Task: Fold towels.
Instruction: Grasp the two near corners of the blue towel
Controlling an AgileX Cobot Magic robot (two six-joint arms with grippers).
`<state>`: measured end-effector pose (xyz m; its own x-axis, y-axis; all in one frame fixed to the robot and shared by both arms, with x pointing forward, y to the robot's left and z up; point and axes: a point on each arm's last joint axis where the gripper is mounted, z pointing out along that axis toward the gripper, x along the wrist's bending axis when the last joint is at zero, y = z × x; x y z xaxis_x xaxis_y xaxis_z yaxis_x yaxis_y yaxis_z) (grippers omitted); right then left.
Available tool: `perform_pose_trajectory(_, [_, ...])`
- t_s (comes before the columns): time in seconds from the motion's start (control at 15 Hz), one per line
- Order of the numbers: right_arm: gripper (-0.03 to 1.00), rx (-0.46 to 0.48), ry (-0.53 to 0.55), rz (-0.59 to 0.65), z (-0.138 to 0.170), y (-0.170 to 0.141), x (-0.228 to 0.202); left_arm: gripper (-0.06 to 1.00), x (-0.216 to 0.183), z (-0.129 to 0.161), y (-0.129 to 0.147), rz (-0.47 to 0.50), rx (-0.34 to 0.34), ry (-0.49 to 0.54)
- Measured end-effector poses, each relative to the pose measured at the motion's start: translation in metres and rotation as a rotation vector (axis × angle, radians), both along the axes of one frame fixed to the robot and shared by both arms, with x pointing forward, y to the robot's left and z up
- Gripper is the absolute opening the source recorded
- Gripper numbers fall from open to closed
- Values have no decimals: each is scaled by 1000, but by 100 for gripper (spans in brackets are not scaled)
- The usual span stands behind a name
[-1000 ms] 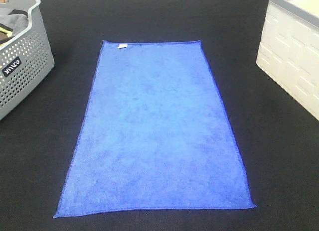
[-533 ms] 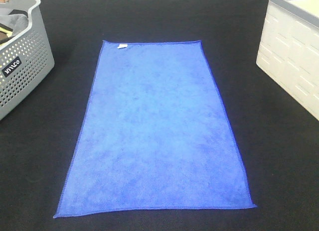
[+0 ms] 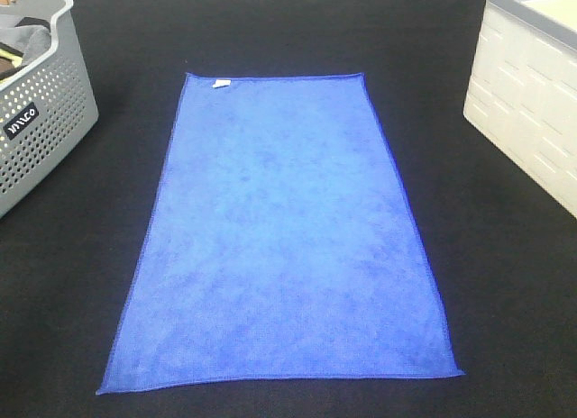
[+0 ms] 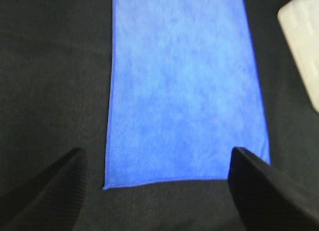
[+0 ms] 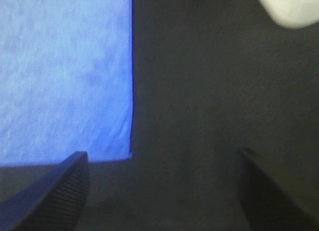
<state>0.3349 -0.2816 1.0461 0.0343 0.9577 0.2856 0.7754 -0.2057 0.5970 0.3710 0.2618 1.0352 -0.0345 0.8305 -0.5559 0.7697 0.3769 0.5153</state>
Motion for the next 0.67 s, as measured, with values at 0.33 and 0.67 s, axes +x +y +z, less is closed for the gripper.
perform_pose_trajectory(0.33, [75, 73, 153, 58, -27, 6, 49, 74, 31, -34, -4, -95, 36, 170])
perform_pose_trajectory(0.67, [75, 159, 242, 93, -67, 12, 97, 74, 63, -83, -6, -120, 35, 332])
